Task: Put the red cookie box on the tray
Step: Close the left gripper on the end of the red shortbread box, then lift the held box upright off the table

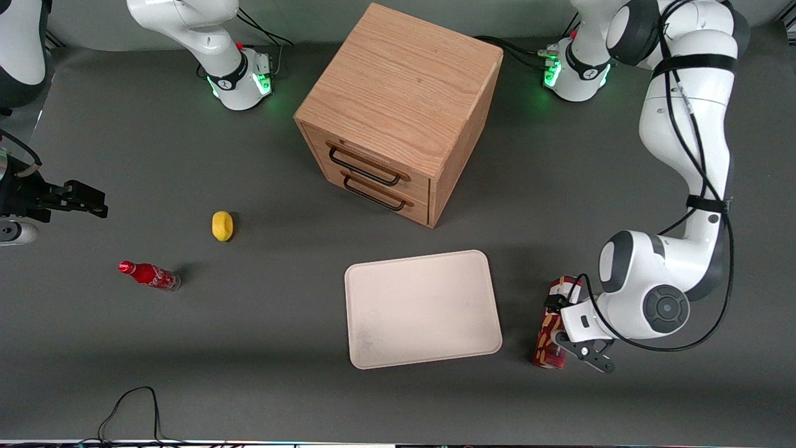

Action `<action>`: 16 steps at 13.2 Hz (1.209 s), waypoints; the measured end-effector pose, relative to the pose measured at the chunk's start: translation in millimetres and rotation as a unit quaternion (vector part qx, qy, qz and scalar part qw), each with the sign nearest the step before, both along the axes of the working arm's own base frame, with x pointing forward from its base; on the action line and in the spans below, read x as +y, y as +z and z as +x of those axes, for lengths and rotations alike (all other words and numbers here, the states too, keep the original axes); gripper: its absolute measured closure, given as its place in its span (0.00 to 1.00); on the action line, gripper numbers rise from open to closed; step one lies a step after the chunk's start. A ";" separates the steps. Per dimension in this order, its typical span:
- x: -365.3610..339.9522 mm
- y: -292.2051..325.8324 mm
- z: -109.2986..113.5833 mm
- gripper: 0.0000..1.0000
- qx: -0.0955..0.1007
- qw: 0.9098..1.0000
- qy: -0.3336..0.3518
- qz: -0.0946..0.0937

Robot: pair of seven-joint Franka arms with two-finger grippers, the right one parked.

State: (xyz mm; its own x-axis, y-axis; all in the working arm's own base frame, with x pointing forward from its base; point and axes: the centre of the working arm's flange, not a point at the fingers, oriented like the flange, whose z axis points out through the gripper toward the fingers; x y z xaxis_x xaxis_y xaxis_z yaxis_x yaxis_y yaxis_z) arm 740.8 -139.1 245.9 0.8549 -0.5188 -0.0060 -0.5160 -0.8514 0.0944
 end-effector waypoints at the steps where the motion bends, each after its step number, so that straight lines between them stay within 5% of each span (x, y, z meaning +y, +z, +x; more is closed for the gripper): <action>1: -0.5 -1.1 -0.2 0.01 -0.001 1.000 0.000 0.000; 7: -1.5 -2.4 -0.9 0.03 0.001 1.000 0.010 0.001; 15: -1.3 -2.4 -0.8 0.92 0.000 1.000 0.012 0.002; 16: -0.4 -2.7 -0.8 0.96 0.001 1.000 0.012 0.002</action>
State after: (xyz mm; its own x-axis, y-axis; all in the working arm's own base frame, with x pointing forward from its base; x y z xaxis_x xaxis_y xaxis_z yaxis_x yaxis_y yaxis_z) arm 740.0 -139.5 243.2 0.8674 -0.4975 -0.0092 -0.4947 -0.8642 0.0916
